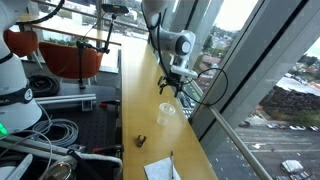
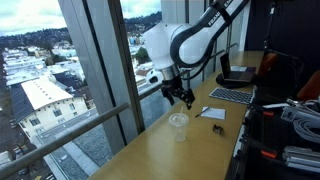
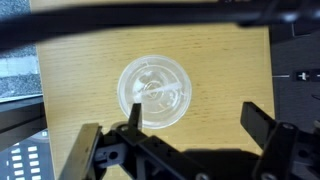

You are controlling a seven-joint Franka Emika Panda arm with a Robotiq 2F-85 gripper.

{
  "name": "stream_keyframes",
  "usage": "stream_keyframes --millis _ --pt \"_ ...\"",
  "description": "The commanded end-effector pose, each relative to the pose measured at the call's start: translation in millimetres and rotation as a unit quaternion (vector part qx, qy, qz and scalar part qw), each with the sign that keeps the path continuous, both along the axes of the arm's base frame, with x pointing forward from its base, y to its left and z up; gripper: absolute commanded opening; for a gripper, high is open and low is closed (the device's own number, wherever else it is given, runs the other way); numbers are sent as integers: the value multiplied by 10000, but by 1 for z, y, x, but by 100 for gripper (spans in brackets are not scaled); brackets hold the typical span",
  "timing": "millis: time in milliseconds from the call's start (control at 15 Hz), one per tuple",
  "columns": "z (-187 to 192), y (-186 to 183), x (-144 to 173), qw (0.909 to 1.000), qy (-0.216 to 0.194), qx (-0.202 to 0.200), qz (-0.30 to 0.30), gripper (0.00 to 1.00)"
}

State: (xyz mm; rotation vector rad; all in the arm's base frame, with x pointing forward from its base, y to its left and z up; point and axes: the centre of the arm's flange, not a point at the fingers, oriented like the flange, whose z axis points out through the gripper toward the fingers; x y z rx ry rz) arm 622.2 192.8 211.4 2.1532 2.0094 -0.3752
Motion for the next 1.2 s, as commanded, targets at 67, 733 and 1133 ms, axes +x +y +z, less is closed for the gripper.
stream_keyframes --millis 67,733,1133 --pt "-10 -11 -3 9992 -265 72 281 100" --pt "-16 -18 1 9988 -378 117 282 33" --pt "-14 -22 2 9989 -390 79 231 0"
